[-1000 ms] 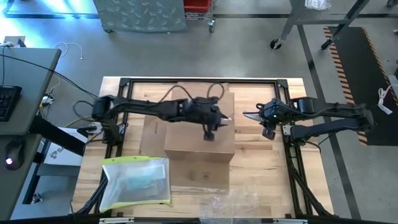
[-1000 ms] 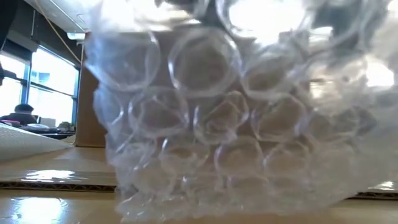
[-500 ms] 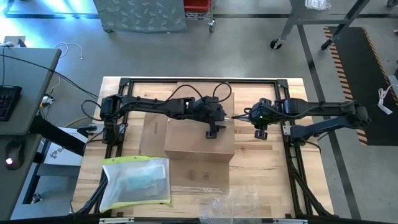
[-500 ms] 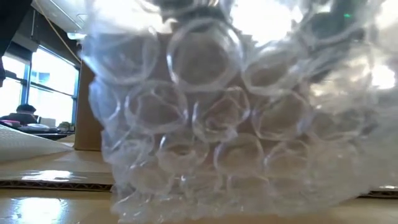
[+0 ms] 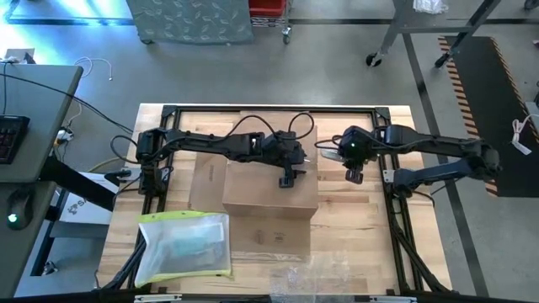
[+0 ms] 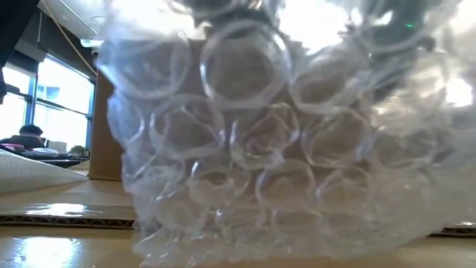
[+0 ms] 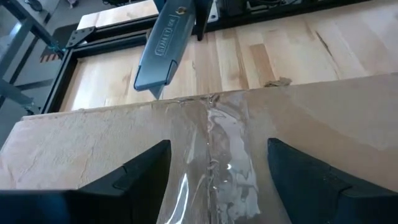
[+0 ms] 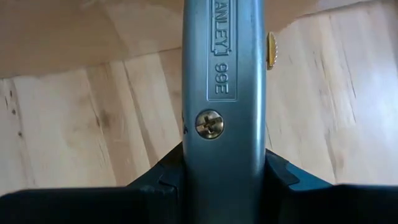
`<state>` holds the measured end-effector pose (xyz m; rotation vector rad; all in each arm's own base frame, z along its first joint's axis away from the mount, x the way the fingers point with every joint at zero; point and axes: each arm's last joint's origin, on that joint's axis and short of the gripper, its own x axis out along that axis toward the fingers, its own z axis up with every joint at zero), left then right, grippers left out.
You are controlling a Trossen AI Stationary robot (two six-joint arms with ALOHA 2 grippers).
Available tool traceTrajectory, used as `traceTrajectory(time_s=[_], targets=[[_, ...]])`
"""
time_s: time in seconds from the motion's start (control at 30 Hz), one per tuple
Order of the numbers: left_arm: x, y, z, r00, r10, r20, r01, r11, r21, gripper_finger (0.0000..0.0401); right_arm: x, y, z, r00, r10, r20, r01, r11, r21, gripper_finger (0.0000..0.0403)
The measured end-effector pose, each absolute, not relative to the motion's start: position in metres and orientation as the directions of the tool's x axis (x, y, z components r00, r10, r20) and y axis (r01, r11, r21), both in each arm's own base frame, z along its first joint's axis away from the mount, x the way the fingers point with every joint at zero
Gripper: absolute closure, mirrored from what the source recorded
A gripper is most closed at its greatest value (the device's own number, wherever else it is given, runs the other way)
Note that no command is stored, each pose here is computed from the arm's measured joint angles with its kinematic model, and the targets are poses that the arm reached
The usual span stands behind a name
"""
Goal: Unpack boxes
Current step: Break down the cardboard box using the silver cutter until it is fully flat
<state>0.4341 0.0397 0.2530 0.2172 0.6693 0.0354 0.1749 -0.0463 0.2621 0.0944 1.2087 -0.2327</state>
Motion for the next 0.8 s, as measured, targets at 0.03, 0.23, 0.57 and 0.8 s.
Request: traceTrajectory(time_s=[0.03, 0.23, 0.57, 0.8], targets=[[0.434, 0.04, 0.253, 0.784, 0.104, -0.612, 0.036, 0.976, 0.213, 0.0154, 0.175, -0.048, 0.262, 0.334, -0.124, -0.934, 0.225, 0.973, -0.049, 0.0307], [0.434, 0.039, 0.252, 0.785, 0.104, -0.611, 0.039, 0.976, 0.215, 0.0154, 0.178, -0.056, 0.257, 0.318, -0.098, -0.943, 0.183, 0.982, -0.041, 0.0307], [0.435, 0.036, 0.253, 0.793, 0.087, -0.603, 0.069, 0.971, 0.23, 0.0153, 0.179, -0.057, 0.257, 0.342, -0.039, -0.939, 0.064, 0.998, -0.018, 0.0307], [0.434, 0.027, 0.262, 0.818, 0.096, -0.568, 0.09, 0.952, 0.291, 0.0153, 0.17, -0.057, 0.261, 0.339, -0.022, -0.941, 0.051, 0.999, -0.005, 0.0307]])
